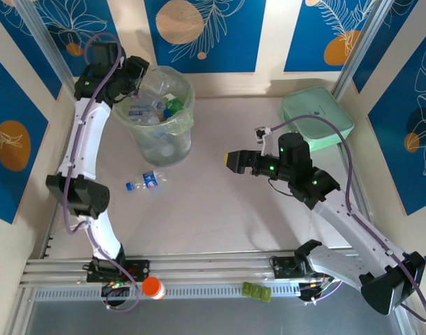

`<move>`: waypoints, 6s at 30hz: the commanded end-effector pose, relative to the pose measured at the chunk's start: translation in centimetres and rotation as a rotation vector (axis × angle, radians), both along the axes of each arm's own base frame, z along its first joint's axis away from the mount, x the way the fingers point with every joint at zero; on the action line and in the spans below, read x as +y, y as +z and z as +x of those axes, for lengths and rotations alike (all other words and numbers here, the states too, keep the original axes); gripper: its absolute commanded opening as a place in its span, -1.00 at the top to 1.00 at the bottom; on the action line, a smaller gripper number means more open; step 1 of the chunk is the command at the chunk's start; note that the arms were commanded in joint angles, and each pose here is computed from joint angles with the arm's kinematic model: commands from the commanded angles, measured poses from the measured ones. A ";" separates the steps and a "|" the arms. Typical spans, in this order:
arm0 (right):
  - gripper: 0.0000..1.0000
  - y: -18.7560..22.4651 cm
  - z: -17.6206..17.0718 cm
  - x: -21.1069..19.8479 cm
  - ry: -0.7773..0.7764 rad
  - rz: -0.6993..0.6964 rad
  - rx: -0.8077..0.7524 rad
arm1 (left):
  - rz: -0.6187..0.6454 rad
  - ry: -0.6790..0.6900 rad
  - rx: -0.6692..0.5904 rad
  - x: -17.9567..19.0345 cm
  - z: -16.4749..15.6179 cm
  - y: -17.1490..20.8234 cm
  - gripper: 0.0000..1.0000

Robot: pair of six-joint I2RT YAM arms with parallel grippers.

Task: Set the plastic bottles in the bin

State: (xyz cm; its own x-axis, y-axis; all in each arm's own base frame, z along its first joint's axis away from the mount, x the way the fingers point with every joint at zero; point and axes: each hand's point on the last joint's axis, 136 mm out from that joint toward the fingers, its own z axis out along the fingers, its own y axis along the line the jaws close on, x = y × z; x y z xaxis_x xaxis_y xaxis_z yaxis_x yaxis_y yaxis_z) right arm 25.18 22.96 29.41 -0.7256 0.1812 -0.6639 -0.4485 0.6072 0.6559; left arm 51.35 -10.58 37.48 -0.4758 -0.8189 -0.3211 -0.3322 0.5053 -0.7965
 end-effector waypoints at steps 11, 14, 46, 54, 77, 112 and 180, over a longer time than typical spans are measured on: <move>-0.88 -1.0 -0.1 -0.6 -0.024 -0.029 -0.006 | 0.184 -0.049 0.206 -0.8 -1.2 -6.2 0.05; -0.88 -0.8 0.0 -0.6 -0.024 -0.025 -0.010 | 0.198 -0.030 0.162 -0.2 -1.4 -4.5 -0.20; -0.88 -1.3 0.3 -0.2 -0.022 -0.027 0.014 | 0.311 -0.292 -0.105 -3.5 3.2 -3.2 0.12; -0.87 -1.0 0.1 -0.3 -0.023 -0.022 0.010 | 0.380 -0.265 -0.011 -1.9 2.9 -7.1 0.19; -0.85 -0.6 -1.1 -1.1 -0.029 -0.061 0.011 | 0.301 0.159 -0.225 6.4 -13.4 3.2 -0.31; -0.80 -4.2 1.7 -2.4 -0.230 -0.093 0.175 | -0.202 0.744 0.749 10.5 -20.5 -32.1 -0.87; -0.53 -0.7 -4.0 16.8 0.603 -0.082 0.215 | 0.028 -0.452 -0.150 -7.5 -22.1 -5.3 0.73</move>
